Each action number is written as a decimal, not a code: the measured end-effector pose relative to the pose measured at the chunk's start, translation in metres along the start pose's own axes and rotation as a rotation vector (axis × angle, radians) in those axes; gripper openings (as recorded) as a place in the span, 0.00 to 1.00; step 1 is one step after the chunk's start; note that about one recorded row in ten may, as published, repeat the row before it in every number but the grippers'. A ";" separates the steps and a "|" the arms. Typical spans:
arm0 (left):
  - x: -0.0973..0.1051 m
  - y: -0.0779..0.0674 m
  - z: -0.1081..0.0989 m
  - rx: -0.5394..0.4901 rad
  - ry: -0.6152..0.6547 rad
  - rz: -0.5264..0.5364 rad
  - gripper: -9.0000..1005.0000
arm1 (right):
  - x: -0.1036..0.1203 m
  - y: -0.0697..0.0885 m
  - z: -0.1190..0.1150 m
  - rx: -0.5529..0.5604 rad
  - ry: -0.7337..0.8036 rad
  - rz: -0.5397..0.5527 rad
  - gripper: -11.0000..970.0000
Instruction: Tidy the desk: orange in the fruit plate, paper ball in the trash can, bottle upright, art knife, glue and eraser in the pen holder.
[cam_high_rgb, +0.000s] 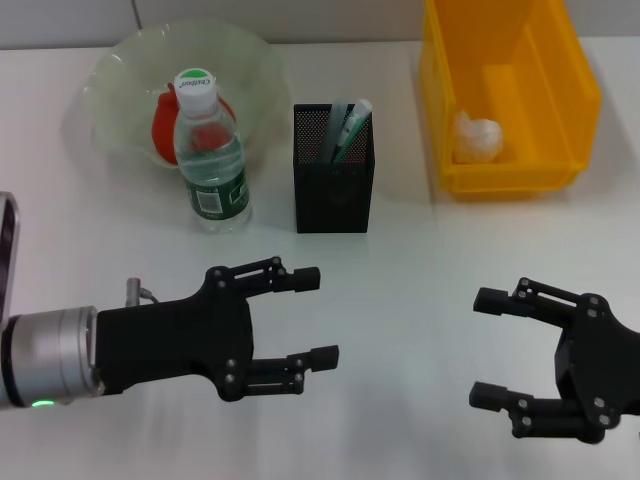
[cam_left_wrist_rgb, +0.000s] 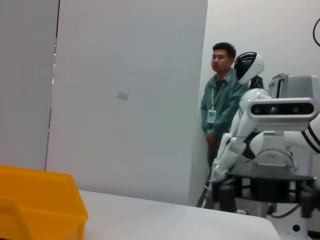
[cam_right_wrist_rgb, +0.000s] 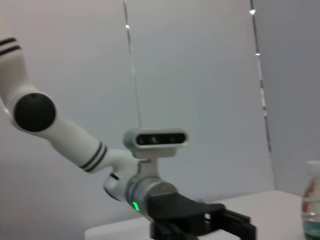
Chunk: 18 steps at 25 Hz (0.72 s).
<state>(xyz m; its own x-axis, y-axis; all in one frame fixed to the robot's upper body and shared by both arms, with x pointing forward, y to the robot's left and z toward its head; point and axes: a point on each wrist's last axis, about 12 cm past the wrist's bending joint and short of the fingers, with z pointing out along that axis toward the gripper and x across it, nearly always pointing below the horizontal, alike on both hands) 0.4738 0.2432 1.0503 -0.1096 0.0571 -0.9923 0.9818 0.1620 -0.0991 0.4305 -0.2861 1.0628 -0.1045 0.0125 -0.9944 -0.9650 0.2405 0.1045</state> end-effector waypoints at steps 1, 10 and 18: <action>0.000 0.000 0.000 0.000 0.000 0.000 0.78 | 0.000 0.000 0.000 0.000 0.000 0.000 0.87; 0.008 -0.012 -0.025 -0.051 0.008 -0.034 0.78 | 0.004 -0.018 0.023 -0.003 0.040 0.019 0.86; 0.017 -0.024 -0.046 -0.093 0.025 -0.058 0.78 | 0.000 -0.035 0.059 -0.092 0.101 0.006 0.86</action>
<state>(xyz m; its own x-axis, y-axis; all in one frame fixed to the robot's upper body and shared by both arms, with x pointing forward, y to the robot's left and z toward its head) 0.4414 0.2858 1.0393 -0.1706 0.0697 -0.9829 0.9553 0.2560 -0.1477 0.4786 -0.2376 1.0583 -0.1294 -0.0851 -0.9879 -0.9817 0.1511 0.1156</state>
